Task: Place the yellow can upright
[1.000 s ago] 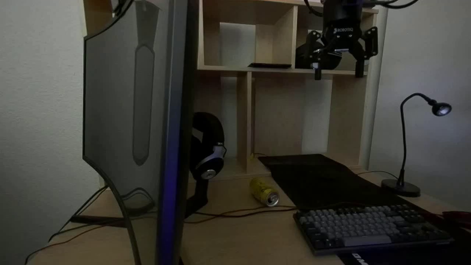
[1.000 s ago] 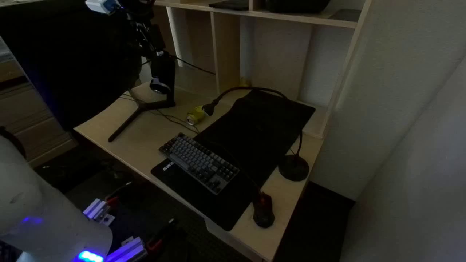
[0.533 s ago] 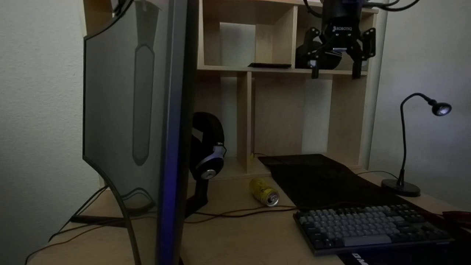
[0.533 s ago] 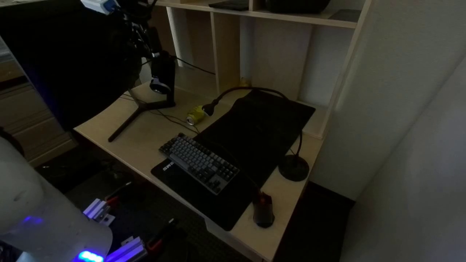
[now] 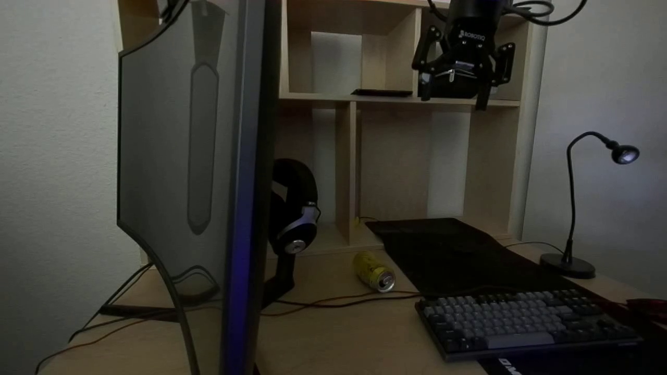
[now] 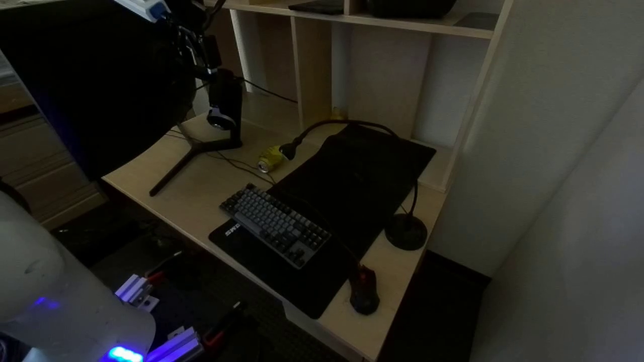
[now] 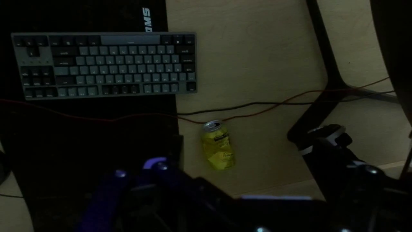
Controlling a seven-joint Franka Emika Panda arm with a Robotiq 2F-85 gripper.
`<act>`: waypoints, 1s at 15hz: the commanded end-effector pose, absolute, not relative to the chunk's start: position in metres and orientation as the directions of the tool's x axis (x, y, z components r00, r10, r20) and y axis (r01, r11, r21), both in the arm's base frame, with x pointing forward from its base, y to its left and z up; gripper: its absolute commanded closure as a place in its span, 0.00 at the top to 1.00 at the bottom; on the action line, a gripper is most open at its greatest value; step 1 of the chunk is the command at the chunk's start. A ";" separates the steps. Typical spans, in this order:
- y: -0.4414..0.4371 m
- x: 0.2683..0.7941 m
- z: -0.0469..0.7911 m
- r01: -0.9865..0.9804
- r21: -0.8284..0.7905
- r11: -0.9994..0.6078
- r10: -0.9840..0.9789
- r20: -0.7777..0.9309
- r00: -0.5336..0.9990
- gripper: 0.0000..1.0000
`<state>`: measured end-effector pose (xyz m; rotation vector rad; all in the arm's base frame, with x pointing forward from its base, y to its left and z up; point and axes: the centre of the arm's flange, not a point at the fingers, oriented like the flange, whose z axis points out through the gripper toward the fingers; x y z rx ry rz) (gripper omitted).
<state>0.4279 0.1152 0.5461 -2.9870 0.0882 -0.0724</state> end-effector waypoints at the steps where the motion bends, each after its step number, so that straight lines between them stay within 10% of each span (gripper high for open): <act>1: 0.113 0.427 0.546 -0.099 -0.118 -0.988 -0.104 0.037 0.994 1.00; 9: 0.116 0.418 0.544 -0.057 -0.151 -0.987 -0.042 -0.102 0.994 1.00; 15: 0.122 0.443 0.558 0.115 -0.135 -0.984 0.079 0.247 0.966 1.00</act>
